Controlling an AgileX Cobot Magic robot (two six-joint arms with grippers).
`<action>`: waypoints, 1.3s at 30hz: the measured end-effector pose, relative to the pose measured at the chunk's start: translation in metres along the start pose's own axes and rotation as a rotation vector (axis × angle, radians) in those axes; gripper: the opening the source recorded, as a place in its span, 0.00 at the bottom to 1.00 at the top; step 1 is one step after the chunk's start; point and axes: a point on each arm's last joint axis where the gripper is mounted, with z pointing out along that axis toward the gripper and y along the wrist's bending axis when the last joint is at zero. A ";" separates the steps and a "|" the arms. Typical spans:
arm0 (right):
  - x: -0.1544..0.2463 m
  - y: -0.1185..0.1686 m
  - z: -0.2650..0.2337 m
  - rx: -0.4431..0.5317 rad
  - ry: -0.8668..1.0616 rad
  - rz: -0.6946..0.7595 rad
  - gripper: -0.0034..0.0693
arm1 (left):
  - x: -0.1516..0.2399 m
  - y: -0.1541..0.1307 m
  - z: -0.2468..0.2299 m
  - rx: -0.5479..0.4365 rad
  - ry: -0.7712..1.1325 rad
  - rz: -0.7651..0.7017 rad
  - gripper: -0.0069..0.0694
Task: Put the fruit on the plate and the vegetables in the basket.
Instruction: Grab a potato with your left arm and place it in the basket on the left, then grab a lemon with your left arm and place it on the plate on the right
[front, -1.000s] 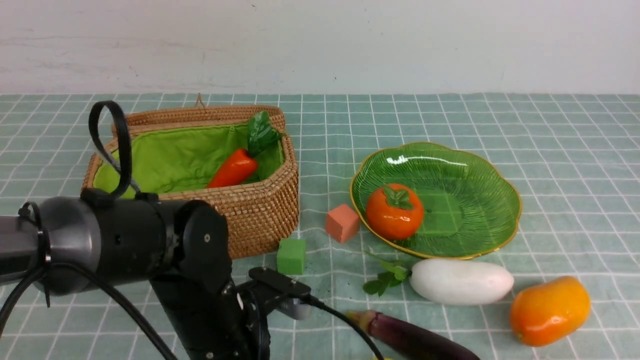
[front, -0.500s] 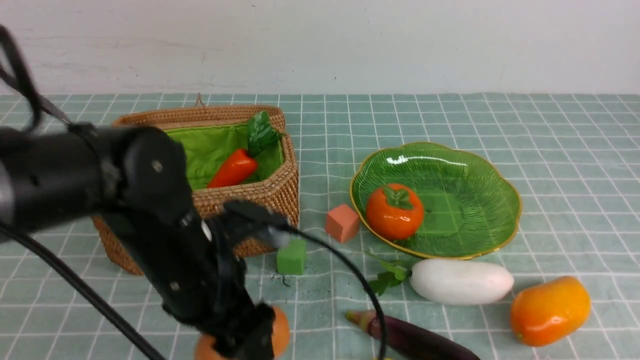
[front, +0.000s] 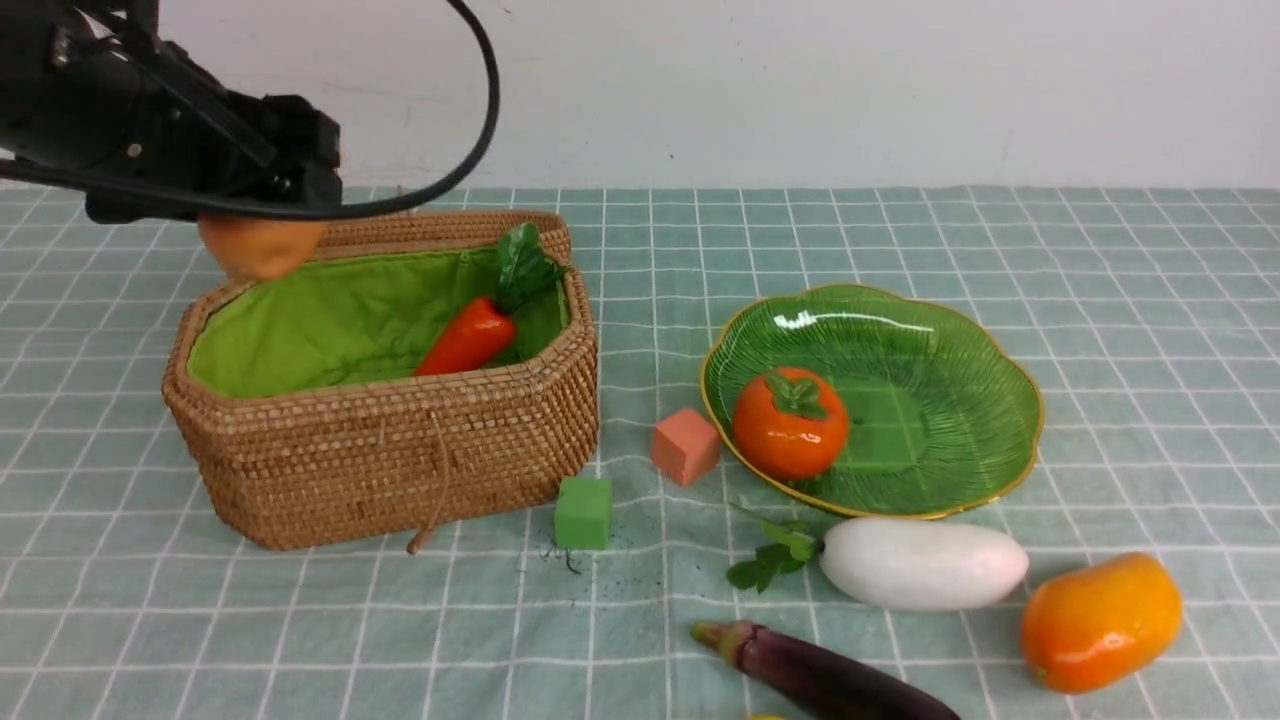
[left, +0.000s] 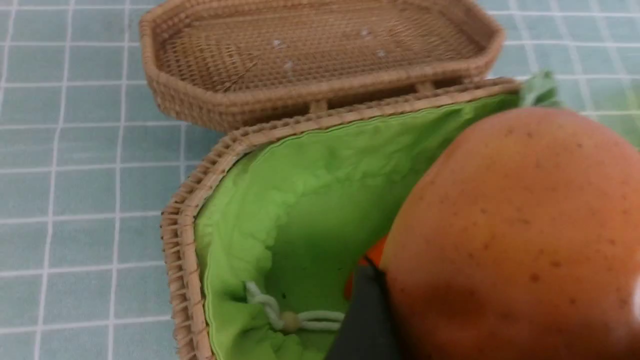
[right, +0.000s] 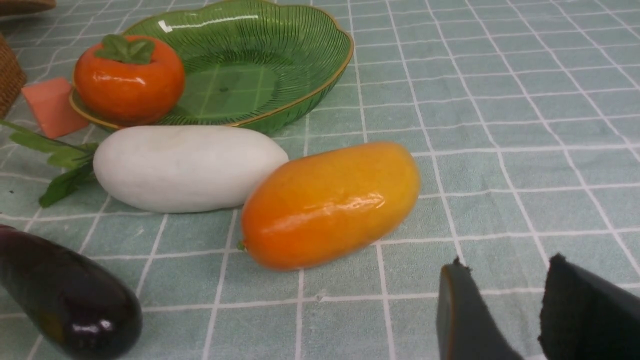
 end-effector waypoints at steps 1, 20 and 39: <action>0.000 0.000 0.000 0.000 0.000 0.000 0.38 | 0.001 0.000 0.002 -0.003 0.005 0.002 0.82; 0.000 0.000 0.000 0.000 0.000 0.000 0.38 | 0.018 0.007 0.056 -0.061 0.152 -0.085 0.97; 0.000 0.000 0.000 0.000 0.000 0.000 0.38 | 0.143 -0.219 -0.028 0.377 0.496 0.710 0.84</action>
